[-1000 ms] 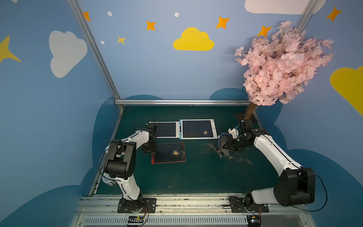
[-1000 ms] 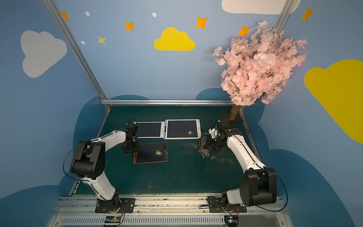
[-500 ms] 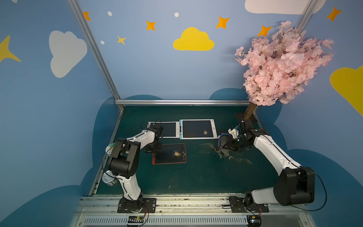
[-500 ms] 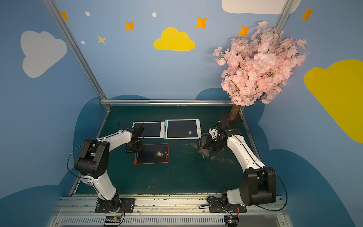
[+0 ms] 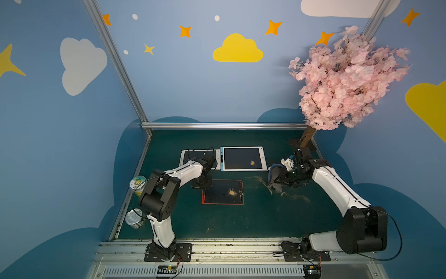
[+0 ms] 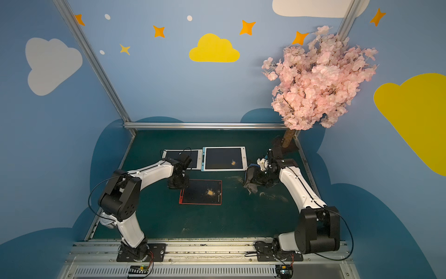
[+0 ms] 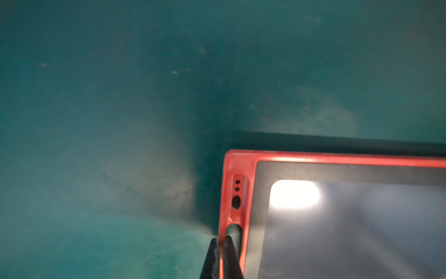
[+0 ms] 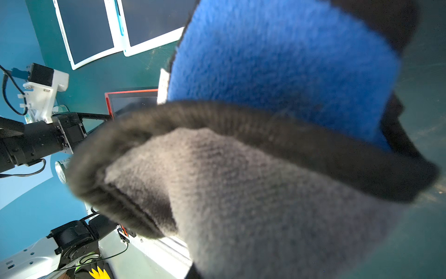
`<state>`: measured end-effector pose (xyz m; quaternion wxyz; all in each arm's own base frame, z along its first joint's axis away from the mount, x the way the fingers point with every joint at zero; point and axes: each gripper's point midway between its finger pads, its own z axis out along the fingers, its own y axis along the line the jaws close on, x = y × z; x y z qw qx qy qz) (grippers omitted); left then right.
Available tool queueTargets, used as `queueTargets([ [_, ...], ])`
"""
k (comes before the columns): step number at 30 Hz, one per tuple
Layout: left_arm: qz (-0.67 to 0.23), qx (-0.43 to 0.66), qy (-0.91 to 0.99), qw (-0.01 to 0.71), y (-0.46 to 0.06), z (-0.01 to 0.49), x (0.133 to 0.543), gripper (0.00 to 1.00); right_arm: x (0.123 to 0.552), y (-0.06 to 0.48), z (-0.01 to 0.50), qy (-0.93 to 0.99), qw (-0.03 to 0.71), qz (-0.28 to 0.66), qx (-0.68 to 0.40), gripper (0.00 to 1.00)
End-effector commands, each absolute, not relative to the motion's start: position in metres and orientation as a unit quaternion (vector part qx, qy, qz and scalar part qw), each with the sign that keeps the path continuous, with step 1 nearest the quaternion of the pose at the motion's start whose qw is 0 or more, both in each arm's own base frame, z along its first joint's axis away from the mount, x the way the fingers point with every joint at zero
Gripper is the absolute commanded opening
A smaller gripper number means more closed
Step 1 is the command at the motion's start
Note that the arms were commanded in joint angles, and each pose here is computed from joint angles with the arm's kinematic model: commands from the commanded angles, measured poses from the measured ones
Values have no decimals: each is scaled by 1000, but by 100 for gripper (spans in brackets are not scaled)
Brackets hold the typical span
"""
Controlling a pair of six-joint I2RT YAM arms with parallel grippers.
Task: Wipe the drawing tablet
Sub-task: Move the drawing tablet to the center of the board.
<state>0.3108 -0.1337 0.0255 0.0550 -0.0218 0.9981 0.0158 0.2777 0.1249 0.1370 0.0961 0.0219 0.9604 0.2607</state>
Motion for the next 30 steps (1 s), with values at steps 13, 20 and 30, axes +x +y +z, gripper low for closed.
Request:
queueTargets([
  [13,21,-4,998,62,-161,41,309,9,263,140,151,950,115,290,-14,0],
  [20,-4,45,994,101,-162,63,308,49,253,189,156,938,99,323,-85,0],
  [30,-92,40,981,169,-163,111,312,56,224,282,142,924,-10,316,-214,0],
])
